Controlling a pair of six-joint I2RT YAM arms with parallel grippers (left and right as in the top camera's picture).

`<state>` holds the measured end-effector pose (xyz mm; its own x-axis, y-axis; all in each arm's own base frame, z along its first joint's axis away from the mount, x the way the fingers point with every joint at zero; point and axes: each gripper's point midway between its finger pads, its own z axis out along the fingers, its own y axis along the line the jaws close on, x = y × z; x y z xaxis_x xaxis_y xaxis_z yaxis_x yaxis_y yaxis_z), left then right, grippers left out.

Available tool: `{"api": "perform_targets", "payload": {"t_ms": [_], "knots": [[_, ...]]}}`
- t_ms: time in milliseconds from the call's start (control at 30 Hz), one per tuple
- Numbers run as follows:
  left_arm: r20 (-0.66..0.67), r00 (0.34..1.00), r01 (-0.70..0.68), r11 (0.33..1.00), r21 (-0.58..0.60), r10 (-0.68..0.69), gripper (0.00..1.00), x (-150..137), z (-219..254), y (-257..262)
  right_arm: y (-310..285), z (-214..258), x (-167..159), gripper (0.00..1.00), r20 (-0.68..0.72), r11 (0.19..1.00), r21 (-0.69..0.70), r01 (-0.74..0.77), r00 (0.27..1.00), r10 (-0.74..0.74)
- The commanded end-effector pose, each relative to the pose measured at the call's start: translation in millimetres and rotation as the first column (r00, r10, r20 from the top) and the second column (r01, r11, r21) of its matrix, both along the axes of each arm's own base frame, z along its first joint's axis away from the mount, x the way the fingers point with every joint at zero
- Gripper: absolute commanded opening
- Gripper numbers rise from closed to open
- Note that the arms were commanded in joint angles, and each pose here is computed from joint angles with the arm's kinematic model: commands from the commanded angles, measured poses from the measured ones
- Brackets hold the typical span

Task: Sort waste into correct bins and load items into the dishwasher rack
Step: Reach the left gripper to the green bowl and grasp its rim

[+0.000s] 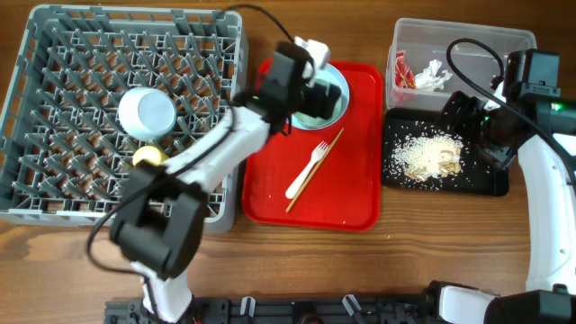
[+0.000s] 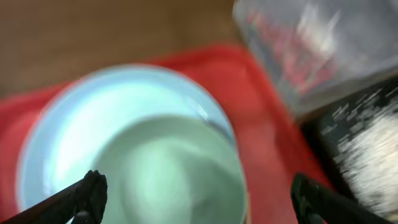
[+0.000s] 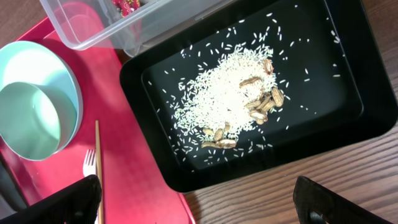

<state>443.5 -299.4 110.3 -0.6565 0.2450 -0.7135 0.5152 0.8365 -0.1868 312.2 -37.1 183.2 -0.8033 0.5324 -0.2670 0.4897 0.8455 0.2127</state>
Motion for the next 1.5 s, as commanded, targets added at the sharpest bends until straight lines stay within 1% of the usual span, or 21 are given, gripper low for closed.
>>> {"api": "perform_targets", "payload": {"t_ms": [0, 67, 133, 200, 233, 300, 367, 433, 533, 567, 700, 833, 933, 1000, 1167, 1300, 1467], "knots": [[0.001, 1.0, 0.024, 0.985, 0.171, -0.024, 0.93, -3.9, -42.6, 0.7, 2.1, 7.5, 0.4, 1.0, 0.022, 1.0, 0.008, -0.01, 1.0, 0.01], [-0.039, 0.999, 0.031, 0.976, 0.214, -0.023, 0.93, -11.9, -58.5, 3.4, 2.0, 7.7, 0.7, 1.0, 0.023, 1.0, 0.007, -0.01, 1.0, 0.01], [-0.068, 0.997, 0.039, 0.972, 0.232, -0.024, 0.91, -17.4, -66.1, 5.8, 2.0, 7.6, 0.7, 1.0, 0.023, 1.0, 0.007, -0.011, 1.0, 0.01], [-0.097, 0.995, 0.041, 0.965, 0.258, -0.016, 0.85, -22.9, -71.7, 11.6, 2.0, 7.6, 0.7, 1.0, 0.023, 1.0, 0.007, -0.01, 1.0, 0.01], [-0.117, 0.993, 0.04, 0.958, 0.283, -0.007, 0.78, -27.0, -75.9, 17.1, 2.0, 7.5, 0.6, 1.0, 0.023, 1.0, 0.007, -0.011, 1.0, 0.011], [-0.142, 0.99, 0.027, 0.94, 0.341, 0.023, 0.73, -32.5, -83.1, 30.1, 2.0, 7.7, 0.7, 1.0, 0.023, 1.0, 0.007, -0.011, 1.0, 0.011], [-0.144, 0.988, 0.001, 0.913, 0.409, 0.063, 0.66, -34.7, -88.0, 45.1, 2.0, 7.6, 0.8, 1.0, 0.024, 1.0, 0.007, -0.011, 1.0, 0.01], [-0.137, 0.987, -0.017, 0.894, 0.448, 0.088, 0.58, -35.0, -89.1, 53.9, 2.1, 7.7, 0.9, 1.0, 0.024, 1.0, 0.008, -0.01, 1.0, 0.01], [-0.135, 0.987, -0.019, 0.892, 0.451, 0.089, 0.52, -34.9, -88.9, 54.3, 2.0, 7.7, 0.8, 1.0, 0.024, 1.0, 0.007, -0.011, 1.0, 0.011], [-0.132, 0.987, -0.021, 0.893, 0.449, 0.089, 0.48, -34.4, -87.6, 53.9, 2.0, 7.5, 0.6, 1.0, 0.023, 1.0, 0.007, -0.011, 1.0, 0.01], [-0.122, 0.989, -0.026, 0.897, 0.442, 0.088, 0.28, -33.5, -81.5, 53.3, 2.0, 7.6, 0.7, 1.0, 0.023, 1.0, 0.007, -0.011, 1.0, 0.011], [-0.109, 0.991, -0.029, 0.905, 0.425, 0.082, 0.14, -32.7, -71.6, 51.0, 2.0, 7.5, 0.6, 1.0, 0.023, 1.0, 0.007, -0.011, 1.0, 0.011], [-0.096, 0.992, -0.034, 0.909, 0.416, 0.082, 0.06, -31.8, -64.1, 50.5, 2.0, 7.6, 0.7, 1.0, 0.023, 1.0, 0.007, -0.011, 1.0, 0.01], [-0.09, 0.993, -0.037, 0.91, 0.412, 0.081, 0.04, -31.3, -60.5, 50.1, 2.0, 7.6, 0.7, 1.0, 0.023, 1.0, 0.007, -0.011, 1.0, 0.011], [-0.085, 0.993, -0.039, 0.917, 0.396, 0.079, 0.04, -31.5, -53.8, 48.4, 2.1, 7.5, 0.5, 1.0, 0.023, 1.0, 0.007, -0.011, 1.0, 0.011], [-0.094, 0.995, -0.006, 0.944, 0.329, 0.039, 0.04, -36.1, -38.4, 36.9, 2.1, 7.5, 0.4, 1.0, 0.022, 1.0, 0.007, -0.011, 1.0, 0.011], [-0.085, 0.996, 0.036, 0.976, 0.214, -0.019, 0.04, -41.2, -4.7, 24.1, 2.0, 7.5, 0.4, 1.0, 0.022, 1.0, 0.007, -0.011, 1.0, 0.011]]}}
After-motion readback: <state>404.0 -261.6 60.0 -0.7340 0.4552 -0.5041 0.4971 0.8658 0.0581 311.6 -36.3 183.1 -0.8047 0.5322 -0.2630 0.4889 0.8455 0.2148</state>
